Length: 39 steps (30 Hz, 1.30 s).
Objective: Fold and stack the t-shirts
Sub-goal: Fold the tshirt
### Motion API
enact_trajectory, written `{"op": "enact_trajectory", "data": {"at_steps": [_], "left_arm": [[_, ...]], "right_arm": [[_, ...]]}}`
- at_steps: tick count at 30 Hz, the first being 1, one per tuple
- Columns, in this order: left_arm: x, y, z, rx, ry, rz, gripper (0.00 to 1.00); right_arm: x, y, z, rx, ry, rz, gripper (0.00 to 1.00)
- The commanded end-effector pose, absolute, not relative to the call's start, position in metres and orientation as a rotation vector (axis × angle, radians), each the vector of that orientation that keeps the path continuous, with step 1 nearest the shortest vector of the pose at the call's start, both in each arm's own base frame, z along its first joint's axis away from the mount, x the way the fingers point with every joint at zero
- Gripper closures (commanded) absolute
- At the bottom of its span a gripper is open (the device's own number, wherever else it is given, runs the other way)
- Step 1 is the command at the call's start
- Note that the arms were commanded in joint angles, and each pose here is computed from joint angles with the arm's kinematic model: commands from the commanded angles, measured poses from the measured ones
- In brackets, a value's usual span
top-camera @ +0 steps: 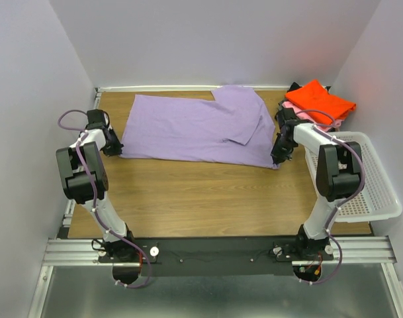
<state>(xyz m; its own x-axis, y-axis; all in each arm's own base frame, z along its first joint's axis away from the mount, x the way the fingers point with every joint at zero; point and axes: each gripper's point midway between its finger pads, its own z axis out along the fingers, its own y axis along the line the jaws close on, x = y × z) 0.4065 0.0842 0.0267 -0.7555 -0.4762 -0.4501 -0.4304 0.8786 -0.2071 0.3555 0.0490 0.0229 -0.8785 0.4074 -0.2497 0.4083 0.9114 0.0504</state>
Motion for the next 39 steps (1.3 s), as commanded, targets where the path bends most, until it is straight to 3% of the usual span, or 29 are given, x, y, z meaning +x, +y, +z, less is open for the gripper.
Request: {"op": "enact_trajectory", "data": {"at_steps": [1,20,23,24,25,27,28,32,39], "left_arm": [[0.395,0.085,0.037,-0.646,2.547,-0.09,1.0],[0.333,0.091,0.06,-0.727,2.539,0.003,1.0],[0.323,0.094,0.064,-0.719,2.536,0.016,1.0],[0.319,0.093,0.063,-0.717,2.545,0.018,0.95],[0.319,0.094,0.068,-0.711,2.535,0.019,0.88],[0.32,0.095,0.076,-0.698,2.522,0.023,0.35],[0.321,0.096,0.084,-0.686,2.501,0.028,0.26],[0.324,0.103,0.102,-0.644,2.464,0.103,0.24],[0.376,0.055,0.152,-0.442,2.318,0.033,0.24]], "right_arm": [[0.331,0.035,0.035,0.667,2.826,-0.099,0.98],[0.288,0.029,0.054,0.748,2.866,-0.156,0.98],[0.285,0.028,0.061,0.757,2.85,-0.152,0.89],[0.289,0.028,0.068,0.746,2.834,-0.143,0.85],[0.293,0.029,0.074,0.733,2.816,-0.14,0.75],[0.308,0.034,0.094,0.7,2.756,-0.096,0.65],[0.313,0.041,0.1,0.671,2.741,-0.071,0.58],[0.345,0.078,0.125,0.526,2.662,0.076,0.49],[0.374,0.154,0.11,0.37,2.629,0.348,0.48]]}}
